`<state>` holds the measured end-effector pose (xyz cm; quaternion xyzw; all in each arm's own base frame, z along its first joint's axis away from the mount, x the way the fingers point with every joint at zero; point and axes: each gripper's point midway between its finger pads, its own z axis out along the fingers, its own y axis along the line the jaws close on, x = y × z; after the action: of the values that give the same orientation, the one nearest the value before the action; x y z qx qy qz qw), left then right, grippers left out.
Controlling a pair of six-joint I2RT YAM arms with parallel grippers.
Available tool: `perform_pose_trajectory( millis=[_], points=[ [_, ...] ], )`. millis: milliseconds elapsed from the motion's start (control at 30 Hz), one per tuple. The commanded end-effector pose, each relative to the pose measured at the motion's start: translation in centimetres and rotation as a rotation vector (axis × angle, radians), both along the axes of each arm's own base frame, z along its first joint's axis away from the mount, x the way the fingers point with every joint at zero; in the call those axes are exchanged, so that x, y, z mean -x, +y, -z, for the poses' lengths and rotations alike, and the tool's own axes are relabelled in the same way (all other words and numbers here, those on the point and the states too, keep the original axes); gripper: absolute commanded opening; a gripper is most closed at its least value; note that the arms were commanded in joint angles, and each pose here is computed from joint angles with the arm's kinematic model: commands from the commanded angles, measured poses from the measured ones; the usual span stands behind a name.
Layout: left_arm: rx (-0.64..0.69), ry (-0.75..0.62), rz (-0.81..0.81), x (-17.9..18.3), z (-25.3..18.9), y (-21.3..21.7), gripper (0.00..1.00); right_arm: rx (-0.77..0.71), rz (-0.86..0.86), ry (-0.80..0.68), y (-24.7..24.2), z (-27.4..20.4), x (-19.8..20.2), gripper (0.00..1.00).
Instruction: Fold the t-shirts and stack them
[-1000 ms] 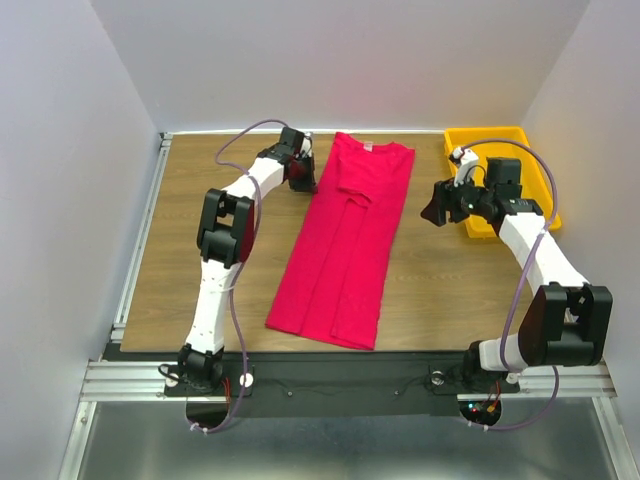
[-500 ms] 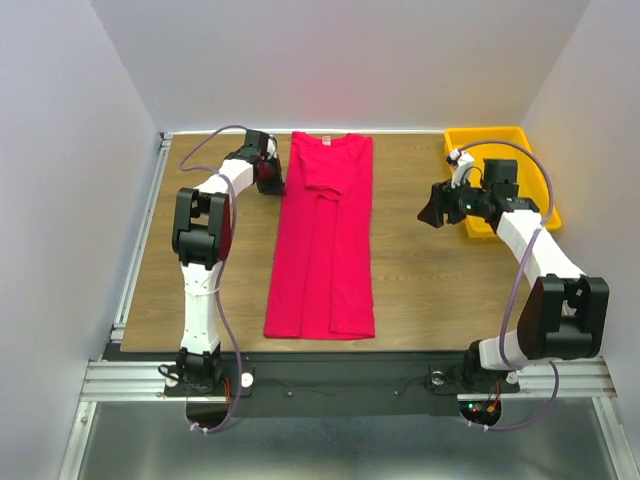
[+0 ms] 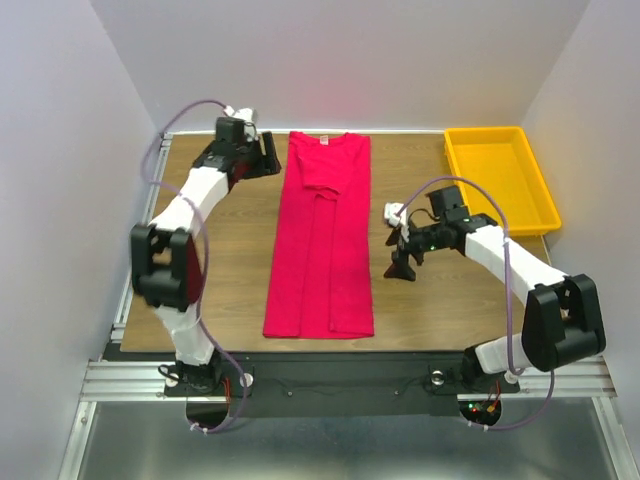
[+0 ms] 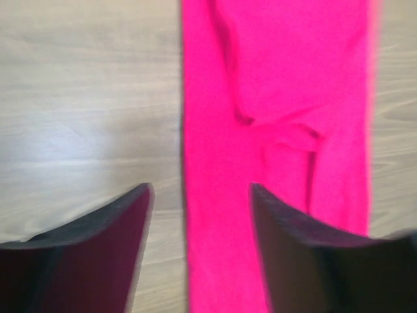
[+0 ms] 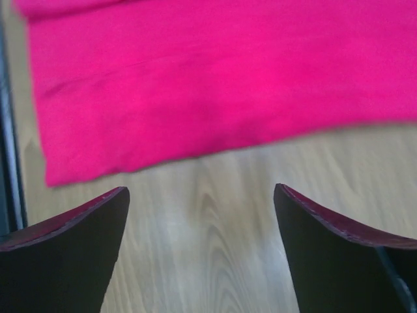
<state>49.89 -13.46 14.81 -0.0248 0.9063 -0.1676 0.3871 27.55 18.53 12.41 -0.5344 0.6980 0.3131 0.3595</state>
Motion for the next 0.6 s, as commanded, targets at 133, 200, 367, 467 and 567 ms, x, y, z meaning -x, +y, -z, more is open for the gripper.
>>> perform_pose_trajectory(
  millis=[133, 200, 367, 467, 567],
  points=[
    [0.181, -0.224, 0.013, 9.6, -9.0, 1.9, 0.89, 0.094, -0.423, -0.161, 4.6, 1.7, 7.2, 1.0],
    [0.277, -0.109, -0.017, 13.6, -6.3, 1.5, 0.81, 0.136, -0.44, -0.115, 5.5, 2.4, 8.8, 1.0],
    [0.449, 0.223, -0.094, 23.2, 1.5, -0.1, 0.61, 0.263, -0.462, -0.082, 6.5, 4.8, 11.9, 0.96],
    [0.5, 0.317, -0.14, 26.8, 3.3, -0.2, 0.56, 0.337, -0.481, -0.109, 7.0, 6.5, 13.9, 0.94],
    [0.486, 0.371, -0.168, 28.9, 3.9, 0.0, 0.53, 0.336, -0.496, -0.116, 7.4, 6.8, 14.7, 0.93]
  ],
)
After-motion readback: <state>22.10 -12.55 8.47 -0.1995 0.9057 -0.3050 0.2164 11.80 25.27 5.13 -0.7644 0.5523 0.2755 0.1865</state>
